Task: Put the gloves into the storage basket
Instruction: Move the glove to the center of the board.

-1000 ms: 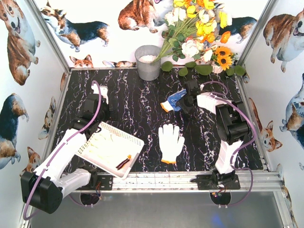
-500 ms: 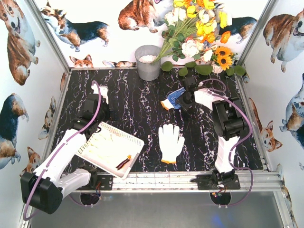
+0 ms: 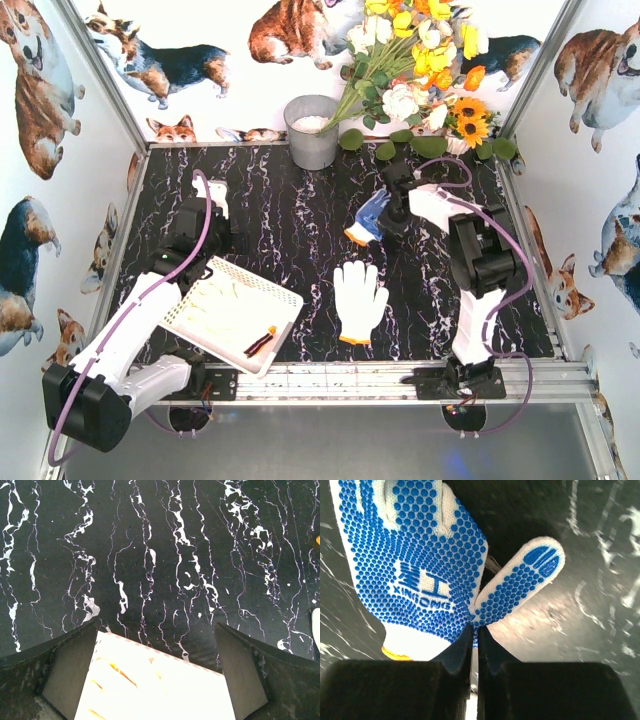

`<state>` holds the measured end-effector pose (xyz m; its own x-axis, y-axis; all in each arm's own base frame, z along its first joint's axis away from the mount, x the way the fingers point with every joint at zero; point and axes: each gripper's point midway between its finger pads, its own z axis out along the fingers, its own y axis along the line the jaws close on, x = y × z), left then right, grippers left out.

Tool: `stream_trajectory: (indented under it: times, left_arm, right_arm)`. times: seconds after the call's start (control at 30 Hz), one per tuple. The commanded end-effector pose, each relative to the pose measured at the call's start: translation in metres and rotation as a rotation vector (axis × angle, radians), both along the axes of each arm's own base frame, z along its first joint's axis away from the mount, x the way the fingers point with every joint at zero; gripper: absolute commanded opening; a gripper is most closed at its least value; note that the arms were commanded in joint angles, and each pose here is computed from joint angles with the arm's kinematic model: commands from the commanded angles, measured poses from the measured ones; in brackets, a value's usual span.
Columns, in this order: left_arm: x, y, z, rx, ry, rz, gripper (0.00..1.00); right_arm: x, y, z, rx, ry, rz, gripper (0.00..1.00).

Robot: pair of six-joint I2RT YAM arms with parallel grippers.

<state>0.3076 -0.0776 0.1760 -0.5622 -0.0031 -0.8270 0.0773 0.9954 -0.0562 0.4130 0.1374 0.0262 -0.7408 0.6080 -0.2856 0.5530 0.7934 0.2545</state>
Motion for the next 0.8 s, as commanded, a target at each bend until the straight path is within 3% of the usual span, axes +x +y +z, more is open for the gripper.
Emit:
stream_trajectory:
  times: [0.0,0.2,0.4,0.63,0.77]
  left_arm:
    - [0.002,-0.004,0.008,-0.030,-0.034,-0.024,0.94]
    - [0.005,-0.034,0.015,-0.142,-0.042,-0.101,0.88]
    - [0.008,-0.097,0.031,-0.243,-0.064,-0.204,0.83]
    - [-0.001,-0.187,0.018,-0.281,0.003,-0.332,0.73]
    - [-0.007,-0.232,0.008,-0.346,0.047,-0.383,0.70]
  right_arm:
    - [-0.028,-0.012,0.035,-0.062,-0.014,0.112,0.00]
    - [-0.064,-0.008,0.055,0.040,-0.002,0.192,0.00]
    - [-0.089,0.004,0.059,0.144,0.023,0.225,0.00]
    - [-0.112,-0.027,0.048,0.037,0.027,0.235,0.00]
    - [-0.120,-0.045,0.049,-0.014,0.010,0.227,0.17]
